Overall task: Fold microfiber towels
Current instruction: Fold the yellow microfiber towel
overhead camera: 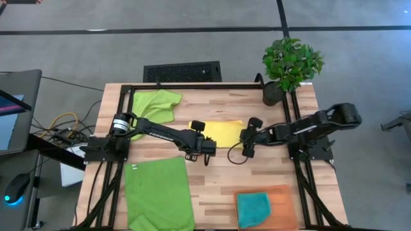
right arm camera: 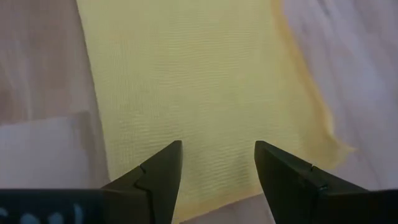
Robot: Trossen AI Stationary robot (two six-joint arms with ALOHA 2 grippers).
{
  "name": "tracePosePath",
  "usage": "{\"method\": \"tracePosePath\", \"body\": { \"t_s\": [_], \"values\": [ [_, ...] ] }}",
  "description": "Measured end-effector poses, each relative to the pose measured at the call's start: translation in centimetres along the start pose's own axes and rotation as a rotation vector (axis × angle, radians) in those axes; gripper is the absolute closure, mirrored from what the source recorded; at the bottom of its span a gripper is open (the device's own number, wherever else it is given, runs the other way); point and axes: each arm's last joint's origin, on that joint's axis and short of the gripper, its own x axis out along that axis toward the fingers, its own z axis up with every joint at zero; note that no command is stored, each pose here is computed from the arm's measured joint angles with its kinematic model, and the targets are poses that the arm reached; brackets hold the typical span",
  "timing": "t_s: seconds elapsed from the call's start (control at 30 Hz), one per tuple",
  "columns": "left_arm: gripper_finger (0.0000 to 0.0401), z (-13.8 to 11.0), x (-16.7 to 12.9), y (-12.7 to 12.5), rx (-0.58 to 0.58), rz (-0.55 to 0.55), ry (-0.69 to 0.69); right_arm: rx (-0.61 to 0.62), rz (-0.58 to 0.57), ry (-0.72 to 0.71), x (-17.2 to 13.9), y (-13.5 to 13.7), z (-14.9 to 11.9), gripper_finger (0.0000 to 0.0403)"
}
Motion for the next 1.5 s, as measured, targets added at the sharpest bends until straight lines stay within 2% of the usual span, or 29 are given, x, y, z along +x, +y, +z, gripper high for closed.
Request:
{"method": "tracePosePath", "body": {
  "t_s": [0.27,0.6,0.77,0.93,1.1,1.3,1.5],
  "values": [
    [0.0401,0.5,-0.3,0.5,-0.004,0.044,-0.032,0.026,-0.013,0.026,1.1,0.4,-0.2,0.0177],
    [0.0401,3.5,-0.8,1.7,0.120,0.051,-0.338,0.032,-0.005,0.009,1.1,0.4,-0.1,0.0177],
    [0.0401,4.5,-0.8,3.0,0.122,0.095,-0.450,0.031,-0.004,0.011,1.1,0.4,-0.2,0.0177],
    [0.0401,4.8,-0.5,4.0,0.111,0.042,-0.535,0.030,-0.003,0.012,1.1,0.4,-0.2,0.0177],
    [0.0401,5.2,-0.5,4.7,0.111,0.050,-0.603,0.031,0.002,0.010,1.2,0.4,-0.2,0.0177],
    [0.0401,5.3,-0.5,4.9,0.112,0.053,-0.620,0.037,0.003,-0.012,0.9,0.4,0.0,0.0177],
    [0.0401,5.1,-0.1,4.8,0.109,0.046,-0.605,0.023,0.052,-0.089,-1.3,0.8,0.7,0.0177]
  ]
}}
